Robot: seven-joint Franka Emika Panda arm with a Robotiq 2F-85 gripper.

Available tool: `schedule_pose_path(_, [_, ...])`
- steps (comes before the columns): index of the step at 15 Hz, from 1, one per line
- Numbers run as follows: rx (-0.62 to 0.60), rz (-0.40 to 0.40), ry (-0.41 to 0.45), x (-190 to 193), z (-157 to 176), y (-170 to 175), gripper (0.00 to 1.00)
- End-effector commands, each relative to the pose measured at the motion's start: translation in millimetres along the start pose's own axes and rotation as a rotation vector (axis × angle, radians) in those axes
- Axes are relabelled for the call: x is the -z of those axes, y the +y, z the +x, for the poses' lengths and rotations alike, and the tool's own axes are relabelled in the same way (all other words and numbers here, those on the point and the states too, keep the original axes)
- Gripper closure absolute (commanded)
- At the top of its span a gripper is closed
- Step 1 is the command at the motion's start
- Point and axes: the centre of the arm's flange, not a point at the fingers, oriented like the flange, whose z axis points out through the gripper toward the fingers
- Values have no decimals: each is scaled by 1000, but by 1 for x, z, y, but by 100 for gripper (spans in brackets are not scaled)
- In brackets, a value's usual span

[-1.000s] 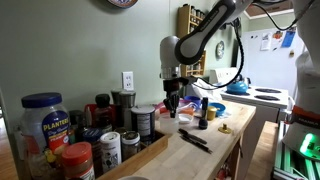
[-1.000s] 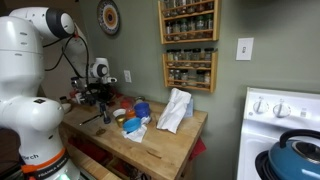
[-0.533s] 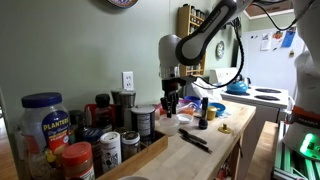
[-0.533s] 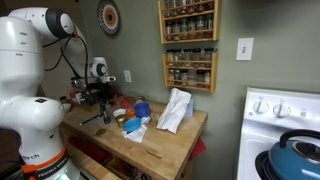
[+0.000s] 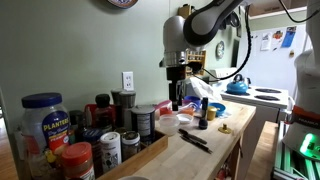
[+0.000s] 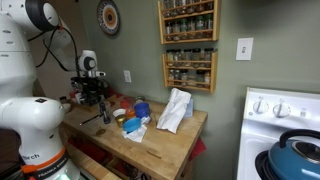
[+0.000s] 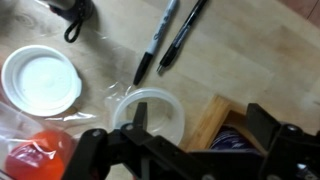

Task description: Move the clear lunch box a little forward on the table, pick up the black pen and put it in the clear lunch box, pick up the black marker and put it in the clear lunch box

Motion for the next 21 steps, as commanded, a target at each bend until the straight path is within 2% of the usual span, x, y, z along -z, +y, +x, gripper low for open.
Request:
schedule_pose_path(1, [106,71,-76,-13,-33,-21,0])
schedule_pose_path(5, [107,87,-120,-43,-53,-35,0])
schedule_pose_path(10, [48,78,-166,-76,-68,-33,0])
schedule_pose_path(18, [-20,74,-127,-109,-54,-28,0])
schedule_pose_path(21, [-53,49,-120,-118,-48,-26,4])
